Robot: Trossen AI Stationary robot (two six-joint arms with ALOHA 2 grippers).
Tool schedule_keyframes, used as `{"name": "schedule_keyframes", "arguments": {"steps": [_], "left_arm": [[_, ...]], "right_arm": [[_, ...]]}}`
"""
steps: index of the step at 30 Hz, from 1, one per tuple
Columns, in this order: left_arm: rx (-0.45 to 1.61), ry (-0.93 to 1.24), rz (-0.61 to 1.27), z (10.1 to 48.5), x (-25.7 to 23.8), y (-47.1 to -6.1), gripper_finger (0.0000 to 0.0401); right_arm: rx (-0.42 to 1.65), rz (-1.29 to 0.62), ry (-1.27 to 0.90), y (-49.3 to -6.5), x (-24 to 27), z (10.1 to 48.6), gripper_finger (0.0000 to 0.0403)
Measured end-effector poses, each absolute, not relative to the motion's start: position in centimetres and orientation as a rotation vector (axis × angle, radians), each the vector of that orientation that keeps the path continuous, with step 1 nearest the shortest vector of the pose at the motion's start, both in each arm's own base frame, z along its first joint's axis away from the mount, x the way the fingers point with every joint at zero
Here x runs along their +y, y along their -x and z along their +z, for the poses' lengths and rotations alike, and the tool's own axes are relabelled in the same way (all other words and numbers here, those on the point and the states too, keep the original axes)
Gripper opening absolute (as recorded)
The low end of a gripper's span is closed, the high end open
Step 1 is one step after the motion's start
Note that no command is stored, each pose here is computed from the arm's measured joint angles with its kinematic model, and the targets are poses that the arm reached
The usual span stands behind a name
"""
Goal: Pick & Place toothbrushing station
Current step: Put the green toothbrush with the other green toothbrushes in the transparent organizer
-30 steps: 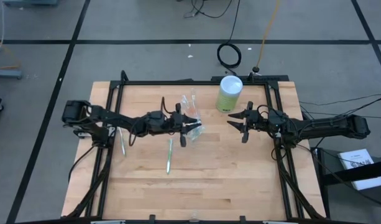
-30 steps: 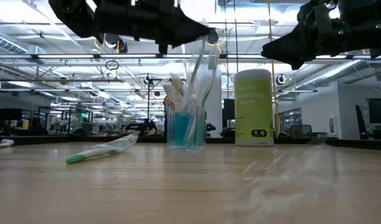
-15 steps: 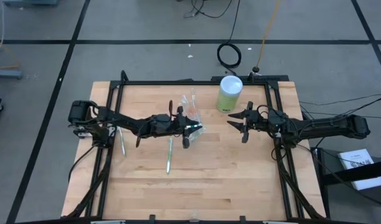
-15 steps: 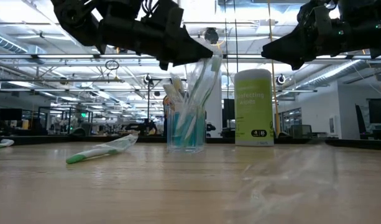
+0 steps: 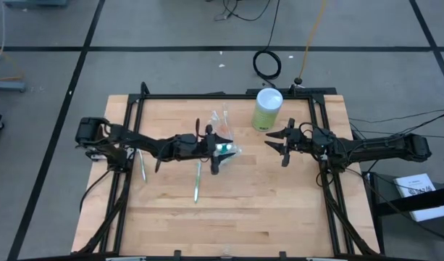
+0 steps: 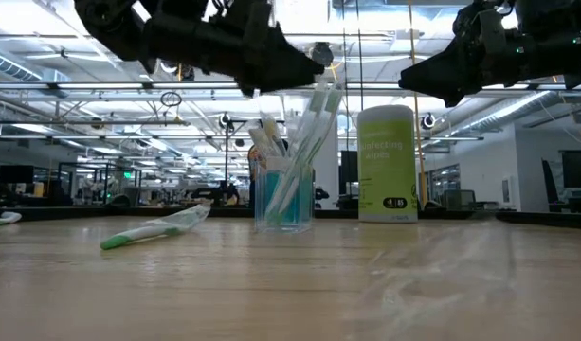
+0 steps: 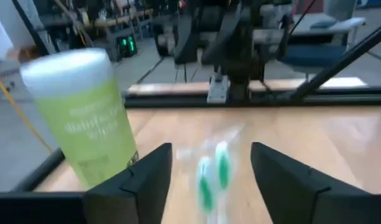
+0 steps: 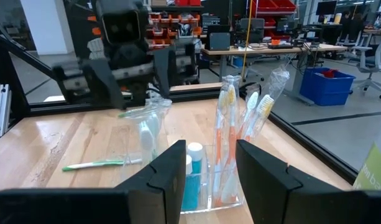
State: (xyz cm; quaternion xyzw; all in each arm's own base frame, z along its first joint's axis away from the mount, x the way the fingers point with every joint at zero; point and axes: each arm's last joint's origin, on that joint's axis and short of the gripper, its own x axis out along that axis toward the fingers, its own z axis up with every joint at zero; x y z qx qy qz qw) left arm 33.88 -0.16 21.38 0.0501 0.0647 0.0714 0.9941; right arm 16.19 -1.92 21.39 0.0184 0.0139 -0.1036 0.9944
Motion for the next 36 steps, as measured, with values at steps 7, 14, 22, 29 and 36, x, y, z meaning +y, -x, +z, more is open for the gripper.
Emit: {"name": "schedule_keyframes", "arguments": {"steps": [7,14,22,29,36], "left_arm": [[0.246,-0.141,0.23,24.6,-1.0,-30.7,0.0243],[0.58,0.043,0.374,25.6,-2.2,-24.0,0.0244],[1.169,0.544,0.86,22.8,-3.3,-15.1,0.0244],[1.181,0.786,1.318,22.4,-4.1,-12.2,0.0244],[1.26,0.754,1.389,20.5,-5.0,-13.0,0.0229]], "right_arm": [[0.034,-0.208,-0.037,-16.2,-1.9,21.3,0.013],[0.034,-0.208,-0.033,-16.2,-1.9,21.3,0.013],[0.034,-0.208,-0.032,-16.2,-1.9,21.3,0.013],[0.033,-0.208,-0.037,-16.2,-1.9,21.3,0.013],[0.033,-0.208,-0.038,-16.2,-1.9,21.3,0.013]]}}
